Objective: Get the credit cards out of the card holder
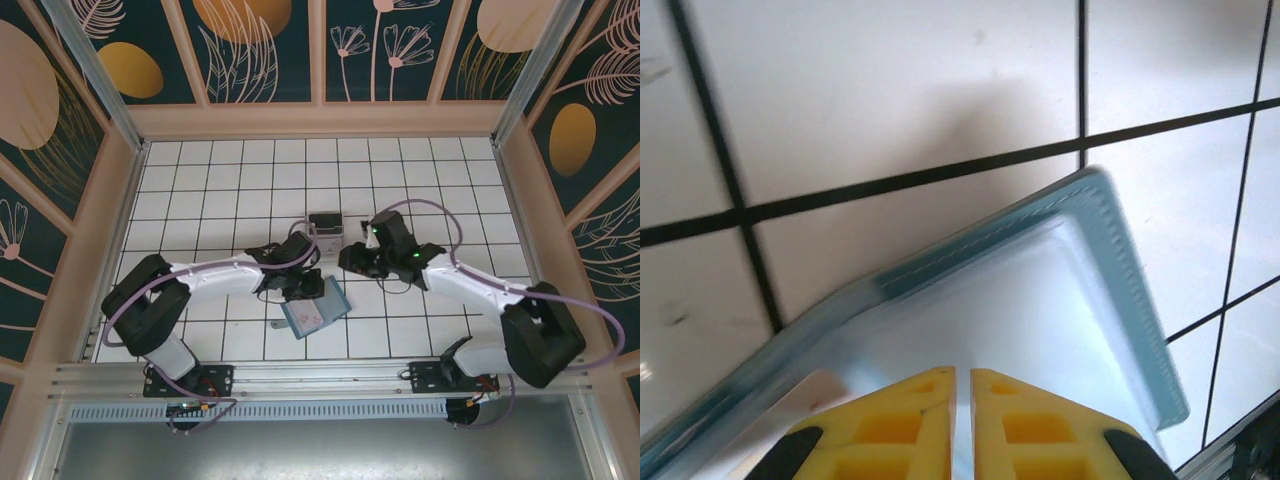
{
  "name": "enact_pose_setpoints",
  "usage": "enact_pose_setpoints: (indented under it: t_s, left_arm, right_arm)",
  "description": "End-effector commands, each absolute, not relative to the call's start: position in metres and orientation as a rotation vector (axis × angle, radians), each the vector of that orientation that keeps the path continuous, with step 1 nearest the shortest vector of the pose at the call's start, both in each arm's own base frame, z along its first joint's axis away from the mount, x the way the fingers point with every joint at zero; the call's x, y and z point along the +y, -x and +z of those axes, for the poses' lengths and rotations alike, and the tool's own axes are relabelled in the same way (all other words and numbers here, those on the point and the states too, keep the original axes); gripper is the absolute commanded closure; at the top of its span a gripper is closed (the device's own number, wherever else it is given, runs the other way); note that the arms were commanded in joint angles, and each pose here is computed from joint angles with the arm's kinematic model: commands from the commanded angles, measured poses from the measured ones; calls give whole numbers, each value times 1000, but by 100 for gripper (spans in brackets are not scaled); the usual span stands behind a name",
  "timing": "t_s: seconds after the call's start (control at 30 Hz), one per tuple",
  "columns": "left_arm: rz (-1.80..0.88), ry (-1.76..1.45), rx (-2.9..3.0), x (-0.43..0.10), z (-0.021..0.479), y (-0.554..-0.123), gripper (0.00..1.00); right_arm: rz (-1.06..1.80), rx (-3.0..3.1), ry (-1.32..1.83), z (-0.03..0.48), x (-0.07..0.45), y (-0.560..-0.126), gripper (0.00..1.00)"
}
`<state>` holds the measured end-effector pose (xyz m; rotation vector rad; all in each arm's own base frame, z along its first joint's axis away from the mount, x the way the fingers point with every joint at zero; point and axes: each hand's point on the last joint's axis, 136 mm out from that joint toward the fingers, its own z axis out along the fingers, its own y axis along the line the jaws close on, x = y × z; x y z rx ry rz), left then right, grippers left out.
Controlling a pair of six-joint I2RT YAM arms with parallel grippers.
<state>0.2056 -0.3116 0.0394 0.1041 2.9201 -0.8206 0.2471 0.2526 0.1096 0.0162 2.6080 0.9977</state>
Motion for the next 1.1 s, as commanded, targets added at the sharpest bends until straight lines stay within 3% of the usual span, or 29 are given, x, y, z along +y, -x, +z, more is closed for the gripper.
enact_pose_setpoints:
  t_s: [0.0, 0.17, 0.4, 0.6, 1.07]
  left_arm:
    - [-868, -192, 2914, -336, 42, -205, 86]
    - [-836, -229, 2959, -342, 26, -197, 85]
    - [-791, -127, 2814, -323, 71, -212, 84]
    - [-747, -2, 2828, -291, 68, -197, 86]
    - [-691, 212, 2920, -240, 28, -158, 88]
  right_arm:
    - [803, 2639, -84, 107, 222, -250, 66]
    - [856, 2616, -55, 120, 229, -250, 66]
    - [978, 2646, 119, 128, 264, -235, 66]
    - [1077, 2715, 395, 120, 310, -211, 69]
    - [1159, 2892, 675, 63, 352, -174, 77]
